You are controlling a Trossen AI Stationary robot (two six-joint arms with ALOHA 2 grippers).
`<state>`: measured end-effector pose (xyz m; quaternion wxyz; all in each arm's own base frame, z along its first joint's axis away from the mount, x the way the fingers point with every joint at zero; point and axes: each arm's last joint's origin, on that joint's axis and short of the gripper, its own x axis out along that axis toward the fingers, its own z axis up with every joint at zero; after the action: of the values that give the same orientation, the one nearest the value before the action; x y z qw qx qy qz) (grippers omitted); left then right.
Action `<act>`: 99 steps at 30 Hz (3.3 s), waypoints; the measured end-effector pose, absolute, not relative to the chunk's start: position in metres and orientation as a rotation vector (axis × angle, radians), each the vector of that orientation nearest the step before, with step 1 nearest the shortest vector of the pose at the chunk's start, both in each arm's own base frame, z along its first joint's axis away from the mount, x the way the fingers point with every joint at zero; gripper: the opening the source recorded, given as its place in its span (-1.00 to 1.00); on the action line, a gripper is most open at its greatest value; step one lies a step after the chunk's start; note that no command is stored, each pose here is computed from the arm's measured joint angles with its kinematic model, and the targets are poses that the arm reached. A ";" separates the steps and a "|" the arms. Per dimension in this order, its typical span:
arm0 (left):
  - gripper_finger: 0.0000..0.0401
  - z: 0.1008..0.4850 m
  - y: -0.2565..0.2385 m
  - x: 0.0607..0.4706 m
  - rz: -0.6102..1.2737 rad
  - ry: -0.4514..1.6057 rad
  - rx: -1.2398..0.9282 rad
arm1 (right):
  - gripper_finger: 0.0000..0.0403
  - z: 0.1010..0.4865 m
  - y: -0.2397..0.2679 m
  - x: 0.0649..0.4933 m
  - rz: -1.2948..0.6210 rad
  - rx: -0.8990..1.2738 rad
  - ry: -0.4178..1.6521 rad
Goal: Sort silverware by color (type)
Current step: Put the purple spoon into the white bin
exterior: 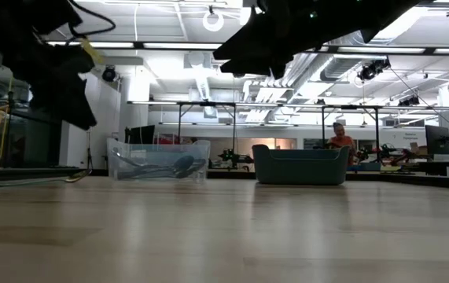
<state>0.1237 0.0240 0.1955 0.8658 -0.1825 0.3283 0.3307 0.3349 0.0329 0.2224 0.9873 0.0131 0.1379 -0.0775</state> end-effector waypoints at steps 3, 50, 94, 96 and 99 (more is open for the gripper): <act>-0.15 0.191 0.027 0.125 0.741 0.712 -0.406 | 0.10 0.222 0.028 0.335 -0.175 0.061 0.274; -0.17 0.119 0.027 0.157 1.005 1.155 -0.460 | 0.10 0.219 0.025 0.334 -0.194 0.118 0.306; -0.98 0.127 0.012 0.150 0.869 1.190 -0.412 | 0.10 0.218 0.025 0.334 -0.194 0.113 0.314; -0.98 0.131 0.012 0.147 0.864 1.176 -0.411 | 0.10 0.218 0.025 0.334 -0.194 0.113 0.314; -0.99 0.139 0.010 0.144 0.859 1.135 -0.408 | 0.10 0.218 0.025 0.334 -0.194 0.112 0.314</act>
<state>0.1437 0.0104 0.1385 0.7383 -0.1860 0.5169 0.3913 0.3342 0.0254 0.2182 0.9815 0.0555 0.1561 -0.0964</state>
